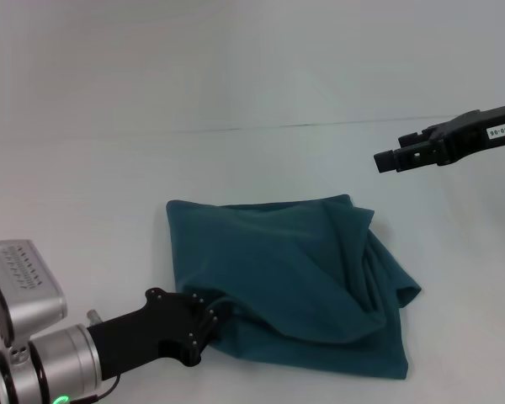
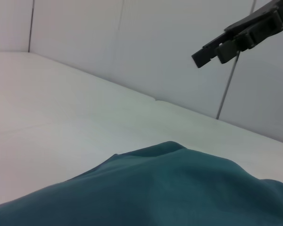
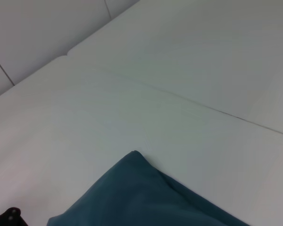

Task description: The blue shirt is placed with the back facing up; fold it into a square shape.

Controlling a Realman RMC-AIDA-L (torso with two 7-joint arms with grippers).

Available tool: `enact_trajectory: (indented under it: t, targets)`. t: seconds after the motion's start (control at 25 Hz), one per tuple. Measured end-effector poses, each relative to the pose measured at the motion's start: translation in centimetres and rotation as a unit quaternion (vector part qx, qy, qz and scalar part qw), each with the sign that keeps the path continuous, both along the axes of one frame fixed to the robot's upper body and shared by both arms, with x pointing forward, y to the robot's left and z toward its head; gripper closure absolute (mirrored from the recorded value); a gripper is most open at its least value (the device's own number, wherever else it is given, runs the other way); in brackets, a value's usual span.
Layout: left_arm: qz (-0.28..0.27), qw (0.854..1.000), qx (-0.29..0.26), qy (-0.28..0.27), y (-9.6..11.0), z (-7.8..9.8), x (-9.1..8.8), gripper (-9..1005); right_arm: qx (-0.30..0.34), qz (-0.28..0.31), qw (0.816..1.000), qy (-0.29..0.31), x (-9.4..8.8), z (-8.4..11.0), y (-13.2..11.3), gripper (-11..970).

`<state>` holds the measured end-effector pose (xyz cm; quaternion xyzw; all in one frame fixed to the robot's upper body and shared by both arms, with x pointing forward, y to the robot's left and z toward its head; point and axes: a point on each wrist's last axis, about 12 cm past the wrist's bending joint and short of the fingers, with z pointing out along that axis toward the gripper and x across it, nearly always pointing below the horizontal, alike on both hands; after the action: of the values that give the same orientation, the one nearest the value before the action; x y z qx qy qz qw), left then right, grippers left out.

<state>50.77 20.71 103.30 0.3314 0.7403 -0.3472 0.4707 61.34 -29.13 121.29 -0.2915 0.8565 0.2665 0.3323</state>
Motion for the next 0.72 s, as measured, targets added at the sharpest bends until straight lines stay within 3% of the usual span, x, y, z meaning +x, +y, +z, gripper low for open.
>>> enact_trajectory:
  t: [0.48, 0.72]
  targets:
    - [0.009, 0.998, -0.033, -0.043, 1.3, -1.6, -2.4, 965, -0.005, -0.005, 1.000, 0.019, -0.3, -0.3, -0.2, 246]
    - [0.017, 0.999, -0.031, -0.038, 1.8, -2.2, -2.8, 964, -0.066, 0.001, 0.996, 0.061, -0.4, 0.7, 1.5, 247]
